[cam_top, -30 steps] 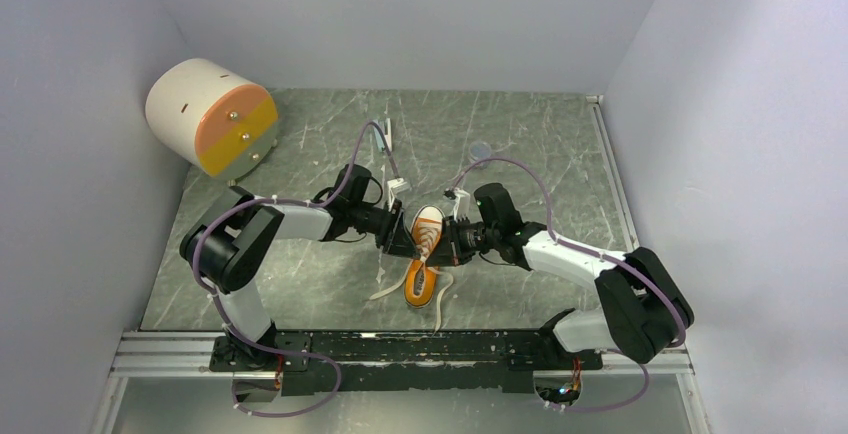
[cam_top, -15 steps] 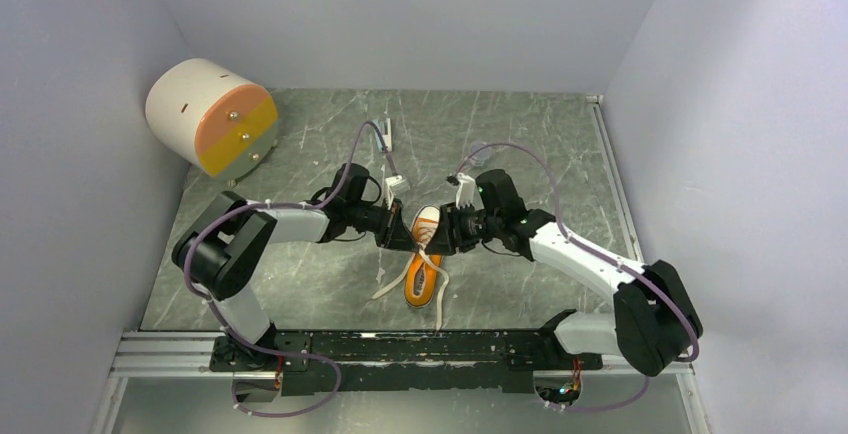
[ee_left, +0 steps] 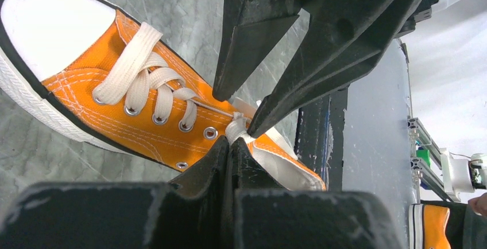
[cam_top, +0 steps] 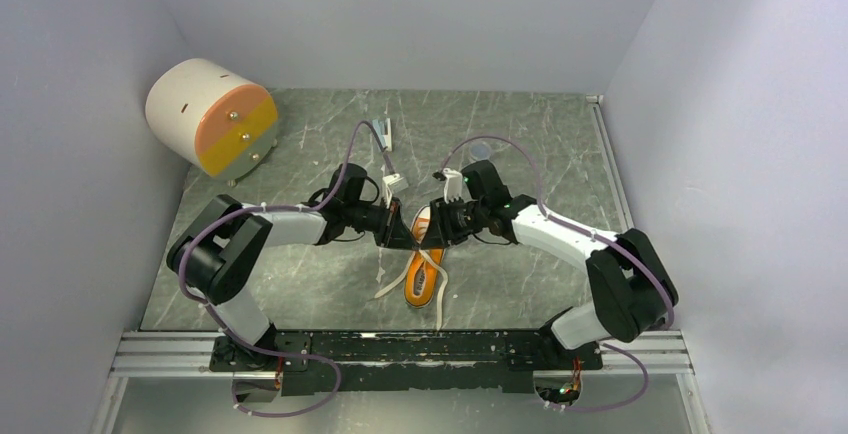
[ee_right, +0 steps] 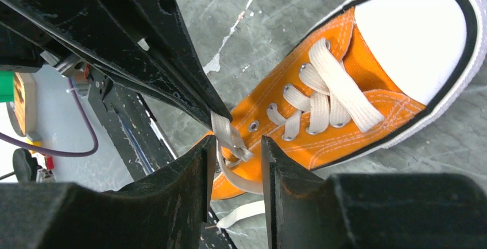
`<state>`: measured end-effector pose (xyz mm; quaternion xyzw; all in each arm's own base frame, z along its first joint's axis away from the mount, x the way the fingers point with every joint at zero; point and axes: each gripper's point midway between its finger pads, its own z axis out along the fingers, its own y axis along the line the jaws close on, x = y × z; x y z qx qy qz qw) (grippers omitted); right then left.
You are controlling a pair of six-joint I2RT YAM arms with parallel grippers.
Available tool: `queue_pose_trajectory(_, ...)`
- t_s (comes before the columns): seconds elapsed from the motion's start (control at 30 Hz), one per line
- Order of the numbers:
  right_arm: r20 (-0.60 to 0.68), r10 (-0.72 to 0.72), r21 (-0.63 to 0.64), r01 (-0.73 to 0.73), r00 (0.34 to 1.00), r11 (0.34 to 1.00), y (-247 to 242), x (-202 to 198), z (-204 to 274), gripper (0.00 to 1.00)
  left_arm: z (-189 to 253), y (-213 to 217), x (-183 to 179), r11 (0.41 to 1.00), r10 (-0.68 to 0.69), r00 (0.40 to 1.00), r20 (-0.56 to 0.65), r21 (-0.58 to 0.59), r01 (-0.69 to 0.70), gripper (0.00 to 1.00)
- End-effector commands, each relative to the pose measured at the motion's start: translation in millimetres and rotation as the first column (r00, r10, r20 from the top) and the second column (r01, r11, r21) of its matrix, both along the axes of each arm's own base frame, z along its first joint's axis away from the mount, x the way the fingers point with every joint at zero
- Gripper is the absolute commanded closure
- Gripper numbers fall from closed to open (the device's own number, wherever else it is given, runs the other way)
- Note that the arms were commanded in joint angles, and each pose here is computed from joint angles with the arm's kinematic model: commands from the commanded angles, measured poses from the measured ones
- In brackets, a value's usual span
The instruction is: Tie the shoes
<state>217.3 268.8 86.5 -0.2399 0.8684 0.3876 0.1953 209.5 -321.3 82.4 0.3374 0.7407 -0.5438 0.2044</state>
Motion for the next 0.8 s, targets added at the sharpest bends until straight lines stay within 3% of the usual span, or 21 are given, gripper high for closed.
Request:
queue_pose_trajectory(0.0,0.041,0.030,0.076,-0.033,0.999,0.997,11.8,7.5,12.1,0.62,14.0,-5.4,5.6,0.999,0.010,0.998,0.057,-0.047,-0.008,0.95)
queue_pose_trajectory(0.17,0.022,0.045,0.103,-0.047,0.999,0.994,17.9,7.6,8.7,0.66,14.5,-6.4,6.0,0.999,0.008,0.998,0.059,-0.048,-0.006,0.95)
queue_pose_trajectory(0.33,0.017,0.050,0.099,-0.051,0.999,0.994,17.3,8.3,10.2,0.99,13.4,-6.2,10.3,0.999,0.023,0.997,0.071,-0.033,-0.020,0.95)
queue_pose_trajectory(0.53,0.032,0.024,0.080,-0.026,0.999,0.996,4.4,7.1,21.1,1.00,1.2,0.1,23.4,0.993,0.107,0.987,0.117,0.039,-0.112,0.95)
queue_pose_trajectory(0.77,-0.027,0.032,0.134,-0.029,0.999,0.991,8.9,-4.0,29.6,1.00,2.5,-9.3,28.1,0.970,0.230,0.959,0.164,0.038,-0.239,0.95)
